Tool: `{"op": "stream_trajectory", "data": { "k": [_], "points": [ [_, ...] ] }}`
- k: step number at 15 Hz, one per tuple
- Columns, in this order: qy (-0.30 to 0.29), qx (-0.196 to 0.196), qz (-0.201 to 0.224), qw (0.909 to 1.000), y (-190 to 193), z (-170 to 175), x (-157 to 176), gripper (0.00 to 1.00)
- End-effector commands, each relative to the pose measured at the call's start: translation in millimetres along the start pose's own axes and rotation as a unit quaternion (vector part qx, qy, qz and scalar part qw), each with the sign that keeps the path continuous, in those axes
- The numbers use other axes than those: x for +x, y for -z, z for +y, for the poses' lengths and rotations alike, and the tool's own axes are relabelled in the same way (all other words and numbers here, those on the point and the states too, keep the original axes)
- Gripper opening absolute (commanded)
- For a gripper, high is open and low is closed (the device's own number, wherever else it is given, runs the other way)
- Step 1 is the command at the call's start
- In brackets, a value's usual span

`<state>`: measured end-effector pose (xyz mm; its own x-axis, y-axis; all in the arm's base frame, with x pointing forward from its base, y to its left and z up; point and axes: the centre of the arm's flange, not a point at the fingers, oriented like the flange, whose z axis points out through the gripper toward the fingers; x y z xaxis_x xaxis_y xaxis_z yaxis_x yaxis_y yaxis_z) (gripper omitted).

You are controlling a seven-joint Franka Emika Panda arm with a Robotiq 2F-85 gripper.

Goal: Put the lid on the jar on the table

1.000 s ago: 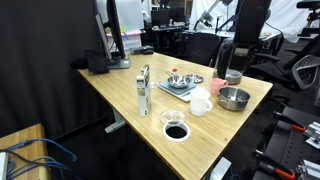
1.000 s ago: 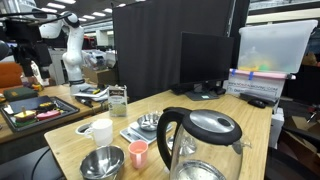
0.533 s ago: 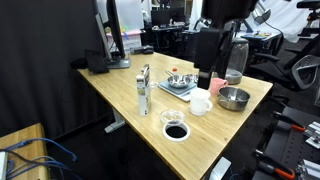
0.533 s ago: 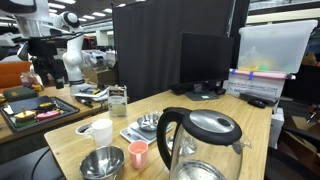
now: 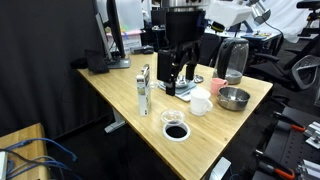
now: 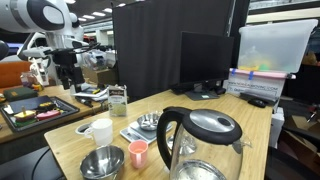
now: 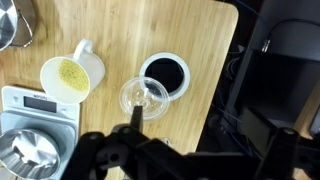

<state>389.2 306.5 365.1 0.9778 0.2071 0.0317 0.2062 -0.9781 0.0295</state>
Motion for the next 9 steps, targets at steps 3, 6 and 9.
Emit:
{"op": "stream_trajectory", "data": {
  "k": [3,6,9],
  "points": [
    [0.000,0.000,0.002,1.0000,2,0,0,1.00],
    [-0.020,-0.001,0.012,0.9997,-9,2,8,1.00],
    [-0.052,0.007,0.000,0.9986,-29,13,33,1.00]
  ]
}}
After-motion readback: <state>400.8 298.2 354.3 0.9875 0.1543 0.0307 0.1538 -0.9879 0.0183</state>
